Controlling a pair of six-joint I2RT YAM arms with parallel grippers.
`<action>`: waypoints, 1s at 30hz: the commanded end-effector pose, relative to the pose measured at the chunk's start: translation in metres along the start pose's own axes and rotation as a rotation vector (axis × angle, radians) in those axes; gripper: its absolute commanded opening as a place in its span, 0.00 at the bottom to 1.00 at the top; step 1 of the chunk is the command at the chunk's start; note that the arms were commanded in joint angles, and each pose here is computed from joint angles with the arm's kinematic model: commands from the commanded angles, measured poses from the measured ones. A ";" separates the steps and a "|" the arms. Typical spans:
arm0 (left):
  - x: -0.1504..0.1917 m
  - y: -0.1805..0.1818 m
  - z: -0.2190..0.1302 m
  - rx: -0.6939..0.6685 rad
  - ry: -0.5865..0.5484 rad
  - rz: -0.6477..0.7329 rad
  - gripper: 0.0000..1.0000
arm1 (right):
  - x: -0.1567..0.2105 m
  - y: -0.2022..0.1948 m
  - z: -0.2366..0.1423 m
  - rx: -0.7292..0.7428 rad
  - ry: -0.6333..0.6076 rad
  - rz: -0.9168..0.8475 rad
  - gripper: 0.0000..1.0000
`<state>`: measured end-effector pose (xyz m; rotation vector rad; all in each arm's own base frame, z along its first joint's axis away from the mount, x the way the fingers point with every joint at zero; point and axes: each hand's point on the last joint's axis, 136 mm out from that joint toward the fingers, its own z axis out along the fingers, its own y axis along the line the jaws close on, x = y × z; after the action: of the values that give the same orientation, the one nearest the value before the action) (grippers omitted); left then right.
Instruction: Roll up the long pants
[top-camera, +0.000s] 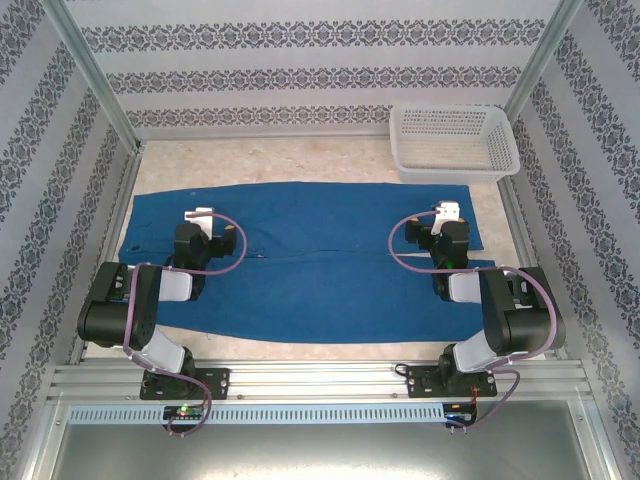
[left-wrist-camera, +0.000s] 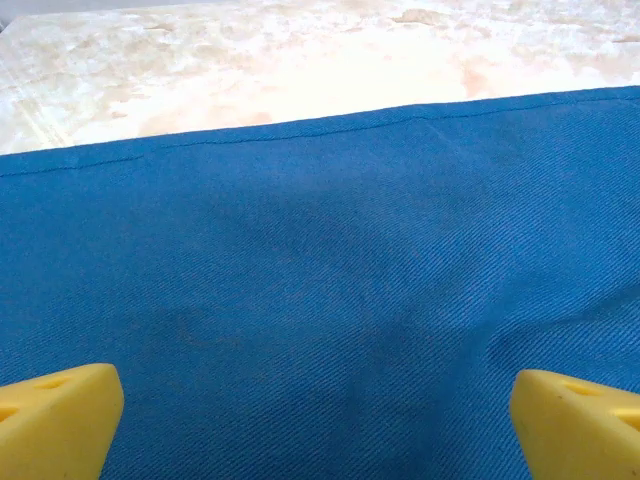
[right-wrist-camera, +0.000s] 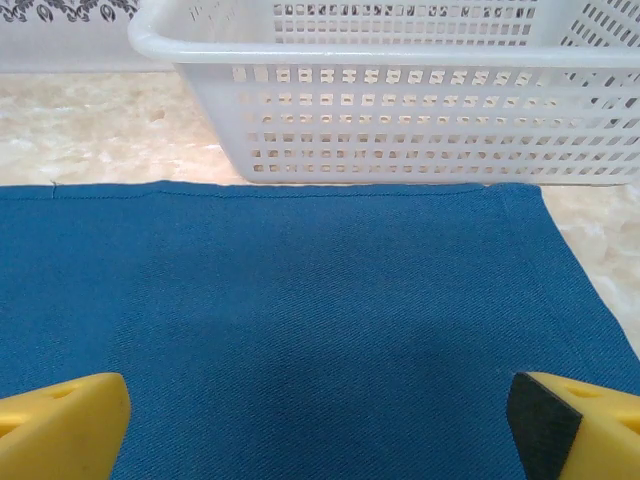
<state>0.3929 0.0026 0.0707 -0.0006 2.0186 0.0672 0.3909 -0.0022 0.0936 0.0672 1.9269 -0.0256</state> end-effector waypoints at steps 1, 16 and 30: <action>-0.013 0.003 0.001 0.005 -0.046 -0.021 1.00 | -0.013 0.002 0.002 -0.015 -0.037 -0.013 0.98; -0.013 0.003 0.001 0.006 -0.045 -0.023 1.00 | -0.013 0.002 0.002 -0.021 -0.036 -0.009 0.98; -0.125 0.076 -0.033 -0.429 0.264 -0.255 1.00 | -0.051 -0.035 -0.006 0.236 0.118 0.043 0.98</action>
<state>0.4522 0.0677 0.2020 -0.4498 2.0206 0.3132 0.3972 -0.0163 0.1078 0.1340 1.9922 -0.1060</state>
